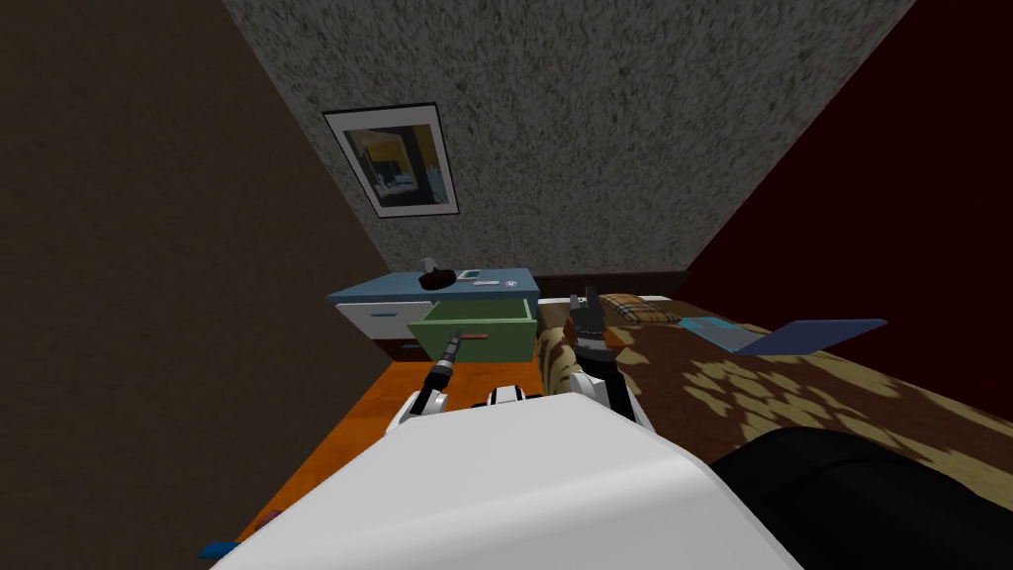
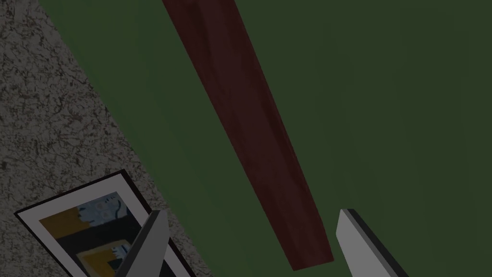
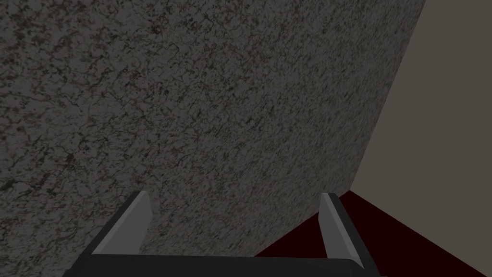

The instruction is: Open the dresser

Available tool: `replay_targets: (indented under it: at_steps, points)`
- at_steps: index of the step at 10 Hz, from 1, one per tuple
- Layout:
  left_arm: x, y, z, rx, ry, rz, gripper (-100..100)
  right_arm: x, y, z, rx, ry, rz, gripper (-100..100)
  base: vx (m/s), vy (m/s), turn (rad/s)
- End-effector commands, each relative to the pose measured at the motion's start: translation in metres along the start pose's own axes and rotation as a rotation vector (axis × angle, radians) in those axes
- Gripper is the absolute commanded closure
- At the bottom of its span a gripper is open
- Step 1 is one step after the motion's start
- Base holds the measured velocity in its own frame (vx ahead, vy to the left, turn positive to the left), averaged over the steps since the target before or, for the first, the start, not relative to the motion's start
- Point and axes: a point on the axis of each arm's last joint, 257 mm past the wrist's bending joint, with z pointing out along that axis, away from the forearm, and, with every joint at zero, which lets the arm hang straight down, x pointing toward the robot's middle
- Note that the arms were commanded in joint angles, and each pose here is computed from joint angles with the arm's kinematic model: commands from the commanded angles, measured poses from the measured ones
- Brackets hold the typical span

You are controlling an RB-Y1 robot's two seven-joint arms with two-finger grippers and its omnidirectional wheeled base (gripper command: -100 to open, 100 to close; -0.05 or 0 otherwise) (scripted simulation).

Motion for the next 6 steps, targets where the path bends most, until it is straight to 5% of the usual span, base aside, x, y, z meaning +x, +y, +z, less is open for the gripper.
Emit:
replay_targets:
  at_steps: [1, 4, 5, 6]
  points:
    - [-0.011, -0.010, 0.012, -0.002, 0.001, 0.000, -100, 0.000, 0.000, 0.000, 0.000, 0.000, 0.000, 0, -0.049, -0.011, 0.003]
    - [-0.013, -0.010, 0.015, -0.015, 0.006, -0.003, -100, 0.000, 0.000, 0.000, 0.000, 0.000, 0.000, 0, -0.033, -0.013, 0.000]
    - [-0.013, -0.008, 0.014, -0.021, 0.007, -0.003, 0, 0.000, 0.000, 0.000, 0.000, 0.000, 0.000, 0, 0.000, 0.000, 0.000]
    - [-0.012, -0.006, 0.014, -0.025, 0.008, -0.004, 0, 0.000, 0.000, 0.000, 0.000, 0.000, 0.000, 0, 0.000, 0.000, 0.000]
